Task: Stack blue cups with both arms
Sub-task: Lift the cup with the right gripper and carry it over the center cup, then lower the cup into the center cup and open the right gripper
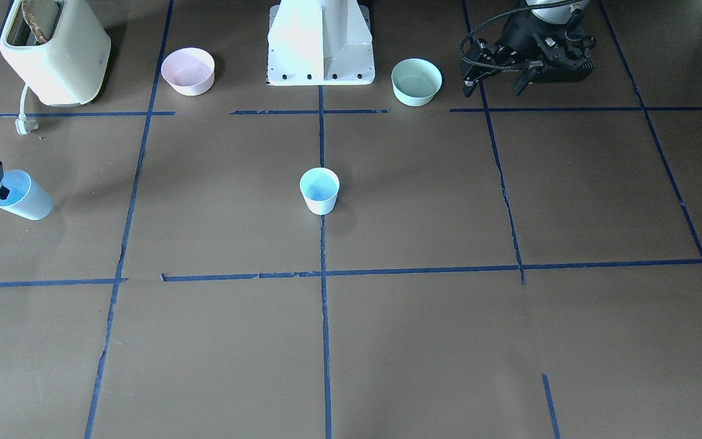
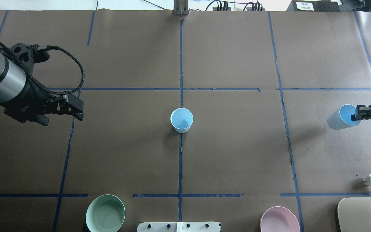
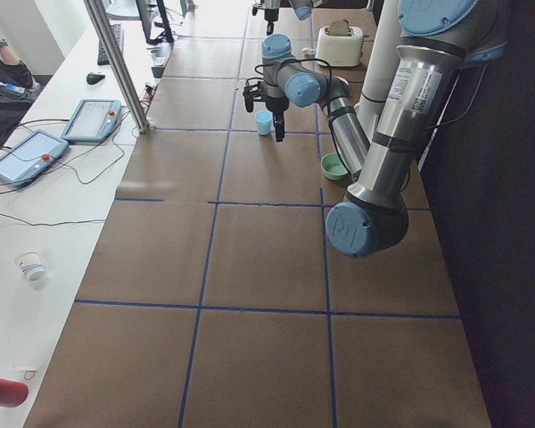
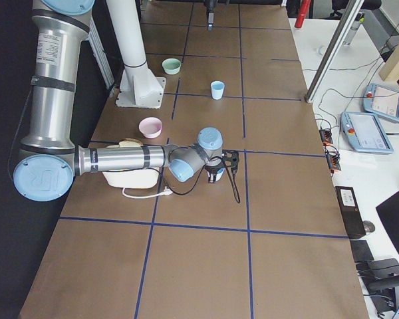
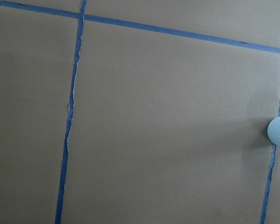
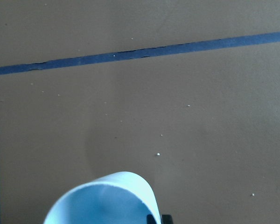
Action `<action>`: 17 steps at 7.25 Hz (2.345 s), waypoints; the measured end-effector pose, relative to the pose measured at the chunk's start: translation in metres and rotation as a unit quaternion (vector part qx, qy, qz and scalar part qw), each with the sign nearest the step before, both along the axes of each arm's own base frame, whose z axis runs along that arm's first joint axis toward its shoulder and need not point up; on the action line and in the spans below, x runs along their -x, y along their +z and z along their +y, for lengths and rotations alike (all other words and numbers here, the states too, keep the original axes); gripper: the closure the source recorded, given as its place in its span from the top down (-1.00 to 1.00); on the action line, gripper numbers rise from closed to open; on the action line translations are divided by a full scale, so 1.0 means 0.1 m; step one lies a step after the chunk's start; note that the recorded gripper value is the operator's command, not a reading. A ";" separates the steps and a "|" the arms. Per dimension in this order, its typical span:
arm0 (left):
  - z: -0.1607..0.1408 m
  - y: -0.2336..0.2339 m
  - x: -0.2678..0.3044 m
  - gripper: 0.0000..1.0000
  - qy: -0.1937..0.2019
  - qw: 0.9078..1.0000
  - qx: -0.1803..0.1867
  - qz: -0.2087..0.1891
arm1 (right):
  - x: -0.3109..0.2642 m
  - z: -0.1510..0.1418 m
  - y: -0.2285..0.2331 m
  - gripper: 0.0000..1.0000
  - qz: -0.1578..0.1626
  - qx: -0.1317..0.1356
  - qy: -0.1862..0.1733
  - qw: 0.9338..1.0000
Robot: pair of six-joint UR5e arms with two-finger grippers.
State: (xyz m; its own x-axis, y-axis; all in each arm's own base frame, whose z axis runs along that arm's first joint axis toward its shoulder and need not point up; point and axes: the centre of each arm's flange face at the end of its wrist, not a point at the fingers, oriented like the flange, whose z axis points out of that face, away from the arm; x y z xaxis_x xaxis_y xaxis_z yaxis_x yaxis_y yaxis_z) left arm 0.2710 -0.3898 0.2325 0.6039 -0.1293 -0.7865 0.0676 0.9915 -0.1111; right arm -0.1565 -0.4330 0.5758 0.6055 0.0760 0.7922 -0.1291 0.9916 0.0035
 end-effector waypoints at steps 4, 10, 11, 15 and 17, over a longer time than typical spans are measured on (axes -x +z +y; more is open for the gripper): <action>-0.09 0.58 0.36 1.00 0.046 0.997 -0.054 -0.040 | 0.16 -0.36 -1.54 -1.00 -0.028 -0.007 0.006 1.000; -1.01 2.01 1.57 1.00 0.102 0.984 -0.112 -0.095 | 2.26 -0.01 -3.85 -1.00 -0.057 0.013 0.023 0.998; -1.17 2.29 1.72 1.00 0.109 0.982 -0.124 -0.092 | 2.57 0.12 -4.03 -1.00 -0.054 0.008 0.023 0.998; -1.38 3.02 2.04 1.00 0.108 0.979 -0.149 -0.088 | 3.17 0.13 -4.27 -1.00 -0.039 0.004 0.022 0.999; -1.38 3.06 2.07 1.00 0.107 0.979 -0.149 -0.084 | 3.27 0.11 -4.31 -0.96 -0.037 0.005 0.020 0.999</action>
